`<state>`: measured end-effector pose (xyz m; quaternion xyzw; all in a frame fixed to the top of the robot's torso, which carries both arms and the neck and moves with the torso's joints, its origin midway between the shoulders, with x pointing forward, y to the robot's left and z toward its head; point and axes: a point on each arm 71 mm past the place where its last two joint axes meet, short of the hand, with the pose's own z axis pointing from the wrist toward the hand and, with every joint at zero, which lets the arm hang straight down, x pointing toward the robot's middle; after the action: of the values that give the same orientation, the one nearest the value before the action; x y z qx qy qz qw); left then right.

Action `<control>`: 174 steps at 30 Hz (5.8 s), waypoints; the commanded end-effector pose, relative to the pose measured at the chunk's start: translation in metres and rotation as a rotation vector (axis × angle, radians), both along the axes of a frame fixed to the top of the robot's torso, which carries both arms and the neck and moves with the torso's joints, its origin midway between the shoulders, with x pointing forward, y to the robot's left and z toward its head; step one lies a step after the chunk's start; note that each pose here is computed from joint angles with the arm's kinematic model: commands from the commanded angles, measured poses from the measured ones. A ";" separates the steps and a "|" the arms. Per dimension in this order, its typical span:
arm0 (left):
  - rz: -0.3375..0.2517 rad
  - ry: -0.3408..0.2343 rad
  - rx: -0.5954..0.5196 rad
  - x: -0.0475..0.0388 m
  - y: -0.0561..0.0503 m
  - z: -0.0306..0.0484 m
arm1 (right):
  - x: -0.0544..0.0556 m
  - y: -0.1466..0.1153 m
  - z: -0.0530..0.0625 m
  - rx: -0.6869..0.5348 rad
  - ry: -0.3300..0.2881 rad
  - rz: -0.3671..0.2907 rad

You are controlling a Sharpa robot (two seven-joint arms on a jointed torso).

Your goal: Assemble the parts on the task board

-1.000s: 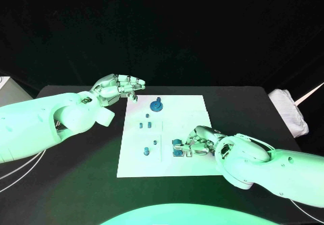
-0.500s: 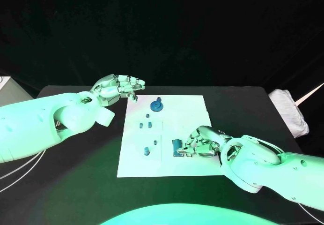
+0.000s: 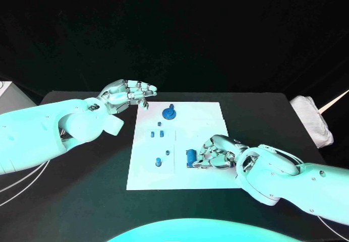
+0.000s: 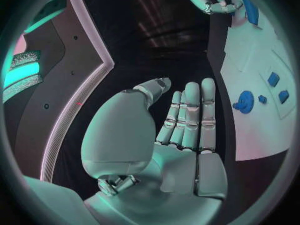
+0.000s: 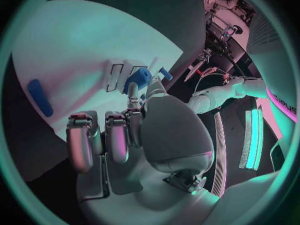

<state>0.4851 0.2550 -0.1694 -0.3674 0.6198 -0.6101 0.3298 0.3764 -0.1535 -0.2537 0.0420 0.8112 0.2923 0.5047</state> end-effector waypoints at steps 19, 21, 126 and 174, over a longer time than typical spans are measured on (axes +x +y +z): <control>-0.015 0.006 -0.008 -0.0002 -0.002 -0.0001 | 0.003 0.004 -0.008 -0.079 0.013 0.046; -0.015 0.007 -0.007 0.0001 -0.002 -0.0004 | 0.003 0.004 -0.009 -0.080 0.017 0.052; -0.022 0.003 -0.008 -0.0031 0.000 0.0002 | 0.005 -0.090 -0.032 -0.284 -0.020 -0.165; -0.032 0.008 -0.009 -0.0035 -0.004 0.0000 | 0.001 -0.033 0.005 -0.025 -0.011 -0.217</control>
<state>0.4827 0.2544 -0.1702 -0.3665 0.6242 -0.6095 0.3233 0.3776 -0.1863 -0.2448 0.0890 0.7986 0.2201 0.5530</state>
